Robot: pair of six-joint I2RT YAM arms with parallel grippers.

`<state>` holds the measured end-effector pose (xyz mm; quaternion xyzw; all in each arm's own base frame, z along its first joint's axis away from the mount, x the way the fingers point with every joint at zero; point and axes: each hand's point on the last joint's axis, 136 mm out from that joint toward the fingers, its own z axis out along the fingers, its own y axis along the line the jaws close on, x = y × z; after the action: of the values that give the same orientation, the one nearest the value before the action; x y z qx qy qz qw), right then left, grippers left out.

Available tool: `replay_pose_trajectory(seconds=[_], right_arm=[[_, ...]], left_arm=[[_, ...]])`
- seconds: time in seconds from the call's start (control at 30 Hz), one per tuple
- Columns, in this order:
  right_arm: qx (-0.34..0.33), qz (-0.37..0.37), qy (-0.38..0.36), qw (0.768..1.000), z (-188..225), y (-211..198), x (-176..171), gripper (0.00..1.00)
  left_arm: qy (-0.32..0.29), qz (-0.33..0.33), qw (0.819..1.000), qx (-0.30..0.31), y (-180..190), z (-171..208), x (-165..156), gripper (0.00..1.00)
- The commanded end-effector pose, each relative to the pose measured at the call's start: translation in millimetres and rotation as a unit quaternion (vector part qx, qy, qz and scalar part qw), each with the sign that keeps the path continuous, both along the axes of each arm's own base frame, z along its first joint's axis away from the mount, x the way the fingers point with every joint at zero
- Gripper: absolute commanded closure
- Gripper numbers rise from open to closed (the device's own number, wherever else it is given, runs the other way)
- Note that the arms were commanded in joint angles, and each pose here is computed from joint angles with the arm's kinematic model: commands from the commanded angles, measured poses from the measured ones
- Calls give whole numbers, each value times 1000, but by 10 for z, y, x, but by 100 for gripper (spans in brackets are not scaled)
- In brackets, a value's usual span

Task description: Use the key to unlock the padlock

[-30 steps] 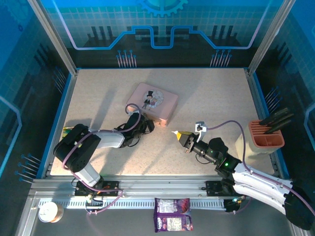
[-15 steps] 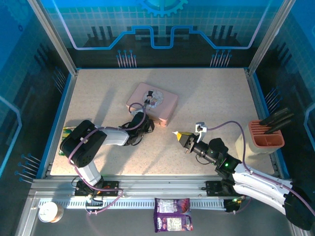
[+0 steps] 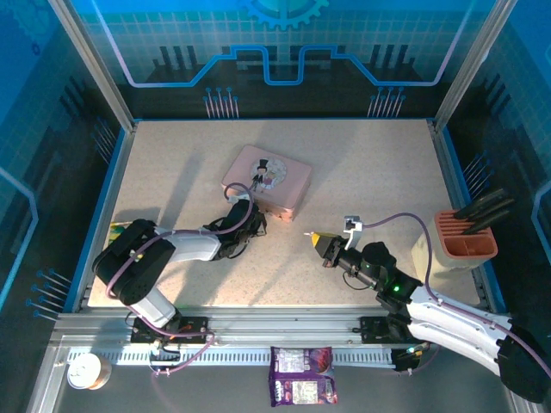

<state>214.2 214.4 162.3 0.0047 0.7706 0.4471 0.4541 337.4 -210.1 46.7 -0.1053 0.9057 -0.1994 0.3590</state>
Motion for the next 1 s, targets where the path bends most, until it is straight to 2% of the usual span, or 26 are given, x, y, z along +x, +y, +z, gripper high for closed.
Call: replay_pose_trajectory(seconds=[0.0, 0.2, 0.43, 0.7, 0.83, 0.97], right_arm=[[16, -20, 19, 999, 77, -32, 51, 100], [66, -60, 105, 990, -143, -96, 69, 100], [109, -122, 157, 974, -293, -195, 82, 100], [153, -202, 217, 943, -453, -273, 35, 100], [192, -243, 255, 916, -619, -325, 11, 100], [213, -266, 265, 902, -717, -343, 14, 100]], left_arm=[[-14, -36, 999, 8, -103, 198, -65, 93], [8, -53, 997, -57, -300, 376, -152, 100], [27, -45, 992, -114, -573, 425, -198, 100], [40, -7, 983, -179, -844, 475, -243, 100], [43, 14, 976, -214, -940, 497, -255, 100], [45, 29, 967, -248, -1030, 526, -252, 100]])
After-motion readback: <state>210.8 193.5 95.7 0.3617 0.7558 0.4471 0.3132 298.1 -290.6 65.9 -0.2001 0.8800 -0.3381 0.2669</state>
